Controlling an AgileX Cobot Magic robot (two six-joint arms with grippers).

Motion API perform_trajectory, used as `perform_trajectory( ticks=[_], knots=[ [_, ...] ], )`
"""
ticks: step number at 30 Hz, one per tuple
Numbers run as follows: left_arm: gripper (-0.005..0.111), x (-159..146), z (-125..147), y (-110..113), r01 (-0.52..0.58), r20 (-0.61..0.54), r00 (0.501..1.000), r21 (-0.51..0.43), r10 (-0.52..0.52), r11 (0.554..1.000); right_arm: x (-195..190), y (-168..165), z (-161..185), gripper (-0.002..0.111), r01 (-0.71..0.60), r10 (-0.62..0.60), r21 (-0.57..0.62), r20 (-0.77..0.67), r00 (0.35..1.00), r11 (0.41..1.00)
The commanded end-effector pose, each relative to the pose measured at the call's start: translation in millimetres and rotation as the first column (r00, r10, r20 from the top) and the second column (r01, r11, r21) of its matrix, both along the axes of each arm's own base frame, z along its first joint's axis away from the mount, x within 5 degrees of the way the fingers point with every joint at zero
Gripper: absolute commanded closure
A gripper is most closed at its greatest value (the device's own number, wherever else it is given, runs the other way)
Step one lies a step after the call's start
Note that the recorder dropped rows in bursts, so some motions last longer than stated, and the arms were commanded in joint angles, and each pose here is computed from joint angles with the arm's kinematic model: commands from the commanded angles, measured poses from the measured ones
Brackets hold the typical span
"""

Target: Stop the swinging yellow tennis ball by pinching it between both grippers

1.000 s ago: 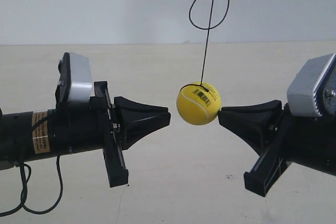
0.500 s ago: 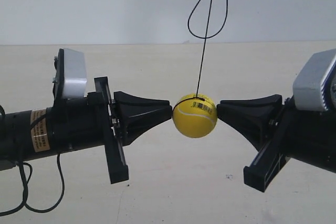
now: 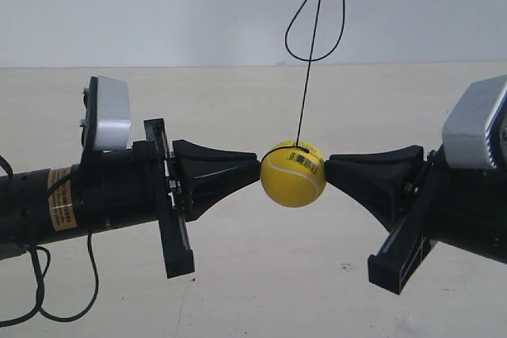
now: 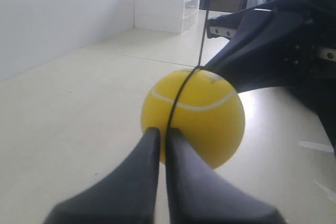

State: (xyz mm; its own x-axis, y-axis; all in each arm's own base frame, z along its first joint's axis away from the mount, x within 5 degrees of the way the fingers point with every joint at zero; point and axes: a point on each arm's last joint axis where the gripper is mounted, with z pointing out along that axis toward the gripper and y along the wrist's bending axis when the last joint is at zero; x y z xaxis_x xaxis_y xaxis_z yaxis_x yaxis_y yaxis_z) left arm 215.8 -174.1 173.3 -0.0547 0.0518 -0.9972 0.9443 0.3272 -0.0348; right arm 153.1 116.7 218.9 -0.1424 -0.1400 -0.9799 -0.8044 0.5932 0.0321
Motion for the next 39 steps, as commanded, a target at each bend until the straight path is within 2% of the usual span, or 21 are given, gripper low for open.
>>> perform_trajectory(
  ticks=[1,7,39],
  knots=[
    [0.102,-1.8,0.8,-2.8,0.022,0.009,1.0,-0.01,-0.022,1.0,-1.6,0.3,-1.4,0.108,-0.012,0.012,-0.007,0.001,1.0,1.0],
    [0.102,-0.3,-3.1,-2.0,0.004,-0.003,1.0,0.031,-0.004,0.999,-0.1,-1.7,-4.7,0.108,0.01,-0.01,-0.048,-0.005,1.0,0.999],
    [0.102,0.1,-4.0,-1.2,-0.002,-0.006,1.0,0.05,0.002,0.999,4.0,-6.4,-8.7,0.108,0.077,-0.08,-0.087,-0.03,0.996,0.993]
  ],
)
